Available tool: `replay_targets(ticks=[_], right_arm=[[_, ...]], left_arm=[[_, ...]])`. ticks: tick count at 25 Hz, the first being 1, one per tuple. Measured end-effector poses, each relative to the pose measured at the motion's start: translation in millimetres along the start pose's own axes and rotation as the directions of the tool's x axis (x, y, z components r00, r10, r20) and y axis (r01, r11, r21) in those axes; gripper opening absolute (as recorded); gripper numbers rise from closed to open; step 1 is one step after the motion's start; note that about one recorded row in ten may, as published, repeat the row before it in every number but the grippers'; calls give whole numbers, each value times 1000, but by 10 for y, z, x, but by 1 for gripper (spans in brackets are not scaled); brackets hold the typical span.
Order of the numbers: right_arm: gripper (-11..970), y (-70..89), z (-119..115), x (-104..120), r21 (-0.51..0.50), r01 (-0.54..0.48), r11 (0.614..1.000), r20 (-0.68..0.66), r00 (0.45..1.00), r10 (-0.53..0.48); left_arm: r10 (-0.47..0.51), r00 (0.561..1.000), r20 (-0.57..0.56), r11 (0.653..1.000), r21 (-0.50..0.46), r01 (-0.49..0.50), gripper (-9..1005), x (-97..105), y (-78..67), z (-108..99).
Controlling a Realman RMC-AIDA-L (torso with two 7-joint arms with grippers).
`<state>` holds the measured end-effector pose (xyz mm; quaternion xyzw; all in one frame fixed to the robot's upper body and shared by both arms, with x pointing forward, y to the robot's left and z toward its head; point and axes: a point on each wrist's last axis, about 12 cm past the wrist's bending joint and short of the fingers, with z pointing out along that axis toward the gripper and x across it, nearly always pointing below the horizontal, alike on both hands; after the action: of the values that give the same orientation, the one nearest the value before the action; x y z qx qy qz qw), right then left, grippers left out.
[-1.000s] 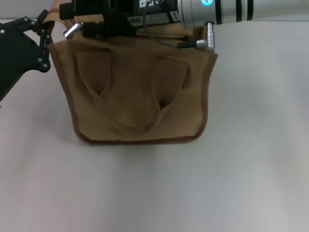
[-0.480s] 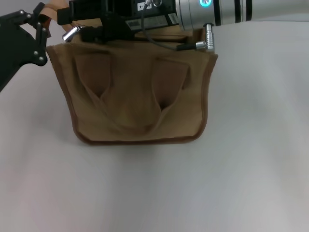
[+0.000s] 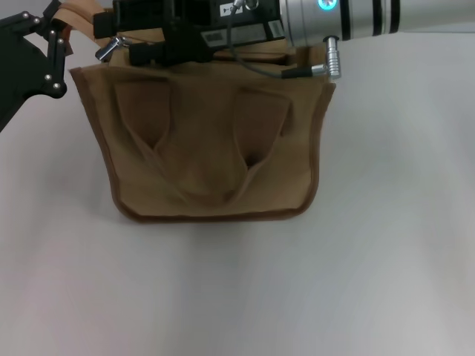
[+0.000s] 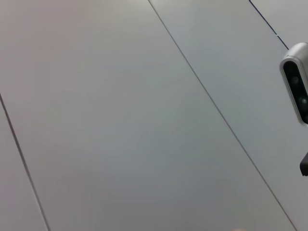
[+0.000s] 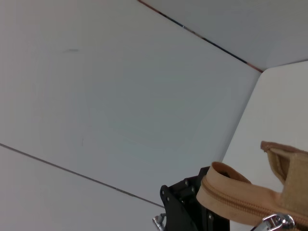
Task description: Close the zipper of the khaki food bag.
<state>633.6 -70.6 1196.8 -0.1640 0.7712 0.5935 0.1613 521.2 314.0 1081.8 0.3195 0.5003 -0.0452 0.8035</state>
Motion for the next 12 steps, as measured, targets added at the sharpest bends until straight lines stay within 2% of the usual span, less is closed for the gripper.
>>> replay_targets(ticks=[12], right_arm=[[776,-20,-99,9,-2,-10,1000,14,1000,10]], left_arm=[[-5,1000,3,1000,-13,5,36,-4,10,-16]])
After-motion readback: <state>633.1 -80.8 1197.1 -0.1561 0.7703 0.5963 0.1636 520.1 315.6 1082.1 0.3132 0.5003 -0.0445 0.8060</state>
